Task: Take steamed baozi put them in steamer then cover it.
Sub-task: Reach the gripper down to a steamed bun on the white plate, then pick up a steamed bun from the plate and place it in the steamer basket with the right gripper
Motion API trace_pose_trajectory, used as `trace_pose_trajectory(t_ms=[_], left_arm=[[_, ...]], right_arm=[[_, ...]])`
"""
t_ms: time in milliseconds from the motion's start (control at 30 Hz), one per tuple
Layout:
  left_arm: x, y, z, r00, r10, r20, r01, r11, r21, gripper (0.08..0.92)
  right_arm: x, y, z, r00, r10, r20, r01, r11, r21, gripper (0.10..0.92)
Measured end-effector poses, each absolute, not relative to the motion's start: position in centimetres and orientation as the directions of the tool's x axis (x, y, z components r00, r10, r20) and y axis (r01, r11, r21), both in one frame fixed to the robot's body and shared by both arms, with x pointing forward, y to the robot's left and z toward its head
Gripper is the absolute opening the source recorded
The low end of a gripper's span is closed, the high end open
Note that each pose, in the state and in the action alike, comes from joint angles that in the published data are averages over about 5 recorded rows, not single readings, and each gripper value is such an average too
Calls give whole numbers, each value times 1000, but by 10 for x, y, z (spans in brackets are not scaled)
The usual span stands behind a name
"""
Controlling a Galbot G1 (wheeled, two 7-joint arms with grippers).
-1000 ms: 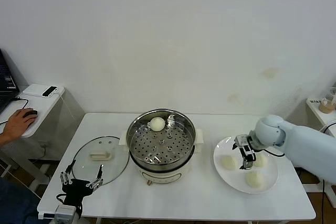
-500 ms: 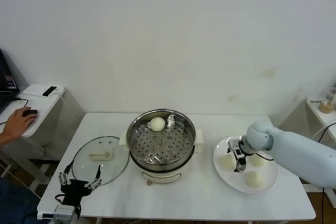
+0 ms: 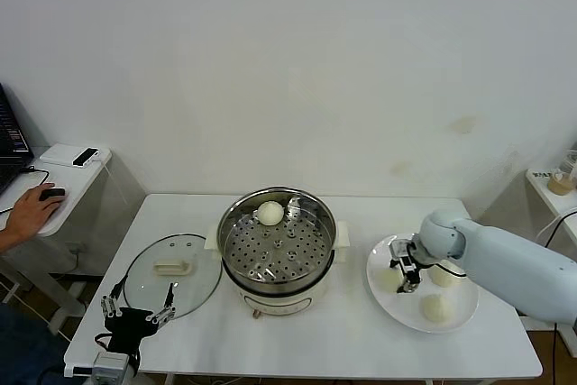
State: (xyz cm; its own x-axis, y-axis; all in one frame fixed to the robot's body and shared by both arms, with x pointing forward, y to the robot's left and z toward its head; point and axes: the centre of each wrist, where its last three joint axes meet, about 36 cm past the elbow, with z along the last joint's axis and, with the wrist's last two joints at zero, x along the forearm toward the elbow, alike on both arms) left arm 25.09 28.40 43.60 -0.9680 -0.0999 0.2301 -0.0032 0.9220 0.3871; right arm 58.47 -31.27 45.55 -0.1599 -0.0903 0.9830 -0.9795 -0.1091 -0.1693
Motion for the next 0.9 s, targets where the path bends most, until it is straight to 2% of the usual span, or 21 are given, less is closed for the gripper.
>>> trace_pose_trajectory(t_ms=[233, 500, 700, 900], left_arm=[[251, 283, 439, -970, -94, 224, 0, 922, 387, 823], [253, 280, 442, -974, -77, 215, 12, 923, 385, 823], [254, 281, 443, -975, -73, 212, 15, 922, 387, 823], [254, 283, 441, -973, -76, 219, 15, 922, 388, 823]], right_arm=[[591, -322, 493, -173, -90, 981, -977, -107, -183, 618], [602, -319, 559, -242, -124, 962, -962, -97, -255, 625], [616, -291, 618, -307, -177, 935, -939, -106, -328, 629], [627, -239, 661, -337, -243, 909, -919, -125, -374, 636]])
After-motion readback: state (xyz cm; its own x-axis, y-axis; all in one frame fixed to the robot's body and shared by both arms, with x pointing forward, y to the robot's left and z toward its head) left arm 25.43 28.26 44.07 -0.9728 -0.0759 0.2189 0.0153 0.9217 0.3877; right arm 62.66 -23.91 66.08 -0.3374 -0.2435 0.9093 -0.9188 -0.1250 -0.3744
